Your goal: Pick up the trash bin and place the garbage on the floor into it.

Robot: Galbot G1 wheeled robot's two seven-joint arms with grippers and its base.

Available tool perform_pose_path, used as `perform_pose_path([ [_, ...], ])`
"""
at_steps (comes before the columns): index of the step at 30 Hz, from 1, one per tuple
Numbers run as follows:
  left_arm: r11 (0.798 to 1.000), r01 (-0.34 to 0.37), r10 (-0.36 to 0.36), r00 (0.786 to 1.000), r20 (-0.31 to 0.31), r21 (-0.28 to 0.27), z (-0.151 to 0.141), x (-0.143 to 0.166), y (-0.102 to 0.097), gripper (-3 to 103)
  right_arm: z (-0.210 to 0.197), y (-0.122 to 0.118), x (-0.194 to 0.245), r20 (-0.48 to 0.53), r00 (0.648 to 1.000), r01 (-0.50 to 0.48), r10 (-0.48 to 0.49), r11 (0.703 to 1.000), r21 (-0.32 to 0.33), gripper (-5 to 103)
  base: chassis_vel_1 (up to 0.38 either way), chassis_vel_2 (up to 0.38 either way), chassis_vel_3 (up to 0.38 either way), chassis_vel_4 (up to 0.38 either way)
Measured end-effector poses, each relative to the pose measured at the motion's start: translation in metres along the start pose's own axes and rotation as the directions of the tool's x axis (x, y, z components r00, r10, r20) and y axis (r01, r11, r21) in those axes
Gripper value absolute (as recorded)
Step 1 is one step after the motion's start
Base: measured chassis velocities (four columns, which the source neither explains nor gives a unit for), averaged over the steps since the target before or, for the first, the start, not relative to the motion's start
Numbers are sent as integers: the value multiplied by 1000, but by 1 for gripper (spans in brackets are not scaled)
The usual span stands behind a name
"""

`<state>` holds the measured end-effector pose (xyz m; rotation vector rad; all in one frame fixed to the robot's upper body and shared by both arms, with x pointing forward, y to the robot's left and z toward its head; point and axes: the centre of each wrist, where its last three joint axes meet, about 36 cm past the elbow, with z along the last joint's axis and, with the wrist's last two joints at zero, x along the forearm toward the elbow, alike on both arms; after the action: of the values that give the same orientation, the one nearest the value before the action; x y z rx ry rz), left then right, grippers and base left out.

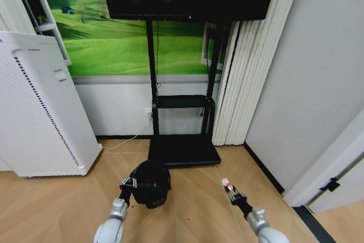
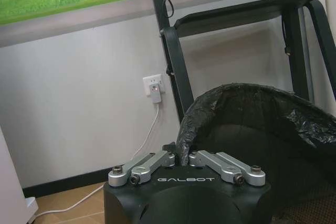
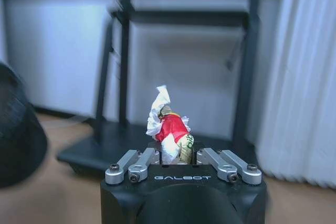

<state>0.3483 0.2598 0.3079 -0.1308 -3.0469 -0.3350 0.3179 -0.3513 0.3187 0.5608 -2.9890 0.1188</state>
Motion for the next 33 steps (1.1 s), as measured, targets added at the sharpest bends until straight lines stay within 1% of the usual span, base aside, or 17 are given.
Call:
perform_pose_path([
  [2, 1000, -4, 4, 1000, 5, -7, -2, -1, 0, 6, -26, 17, 2, 100, 989, 112, -111, 994, -2, 26, 0, 0, 0, 0],
  [3, 1000, -4, 4, 1000, 5, -7, -2, -1, 0, 6, -26, 17, 2, 100, 989, 112, -111, 994, -2, 26, 0, 0, 0, 0],
  [5, 1000, -6, 6, 1000, 10, -3, -4, -2, -3, 6, -44, 36, 1, 168, 965, 205, -203, 979, 2, 26, 0, 0, 0, 0],
  [6, 1000, -6, 6, 1000, 10, -3, -4, -2, -3, 6, -44, 36, 1, 168, 965, 205, -203, 979, 2, 26, 0, 0, 0, 0],
  [7, 1000, -13, 13, 1000, 14, 1, -6, -3, -7, 6, -49, 46, -1, 194, 950, 246, -243, 969, 8, 26, 0, 0, 0, 0],
  [10, 999, -32, 32, 999, 21, 17, -10, -6, -17, 6, -51, 61, -12, 225, 924, 311, -309, 950, 27, 26, 0, 0, 0, 0],
  [13, 999, -41, 40, 999, 25, 25, -11, -7, -23, 6, -47, 63, -17, 226, 918, 327, -326, 944, 34, 26, 0, 0, 0, 0],
  [16, 997, -71, 70, 997, 23, 40, -9, -13, -40, 6, -30, 68, -31, 214, 912, 350, -350, 936, 42, 26, 0, 0, 0, 0],
  [17, 997, -71, 70, 997, 23, 40, -9, -13, -40, 6, -30, 68, -31, 214, 912, 350, -350, 936, 42, 26, 0, 0, 0, 0],
  [19, 994, -96, 95, 995, 23, 44, -8, -19, -55, 6, -17, 69, -40, 196, 915, 352, -351, 935, 36, 26, 0, 0, 0, 0],
  [20, 994, -96, 95, 995, 23, 44, -8, -19, -55, 6, -17, 69, -40, 196, 915, 352, -351, 935, 36, 26, 0, 0, 0, 0],
  [23, 993, -112, 111, 994, 19, 45, -6, -23, -66, 6, -9, 69, -52, 192, 916, 351, -353, 935, 44, 26, 0, 0, 0, 0],
  [25, 991, -124, 123, 992, 19, 48, -6, -30, -78, 6, -5, 71, -68, 198, 912, 358, -360, 932, 48, 26, 0, 0, 0, 0],
  [26, 991, -124, 123, 992, 19, 48, -6, -30, -78, 6, -5, 71, -68, 198, 912, 358, -360, 932, 48, 26, 0, 0, 0, 0],
  [28, 989, -138, 137, 990, 16, 47, -5, -36, -89, 6, -2, 76, -83, 203, 906, 370, -371, 928, 46, 26, 0, 0, 0, 0],
  [30, 989, -141, 141, 990, 16, 48, -5, -38, -92, 6, 0, 79, -88, 204, 904, 375, -376, 926, 44, 26, 0, 0, 0, 0],
  [33, 987, -153, 152, 988, 16, 48, -3, -44, -104, 6, 5, 93, -102, 209, 896, 395, -392, 918, 30, 26, 0, 0, 0, 0],
])
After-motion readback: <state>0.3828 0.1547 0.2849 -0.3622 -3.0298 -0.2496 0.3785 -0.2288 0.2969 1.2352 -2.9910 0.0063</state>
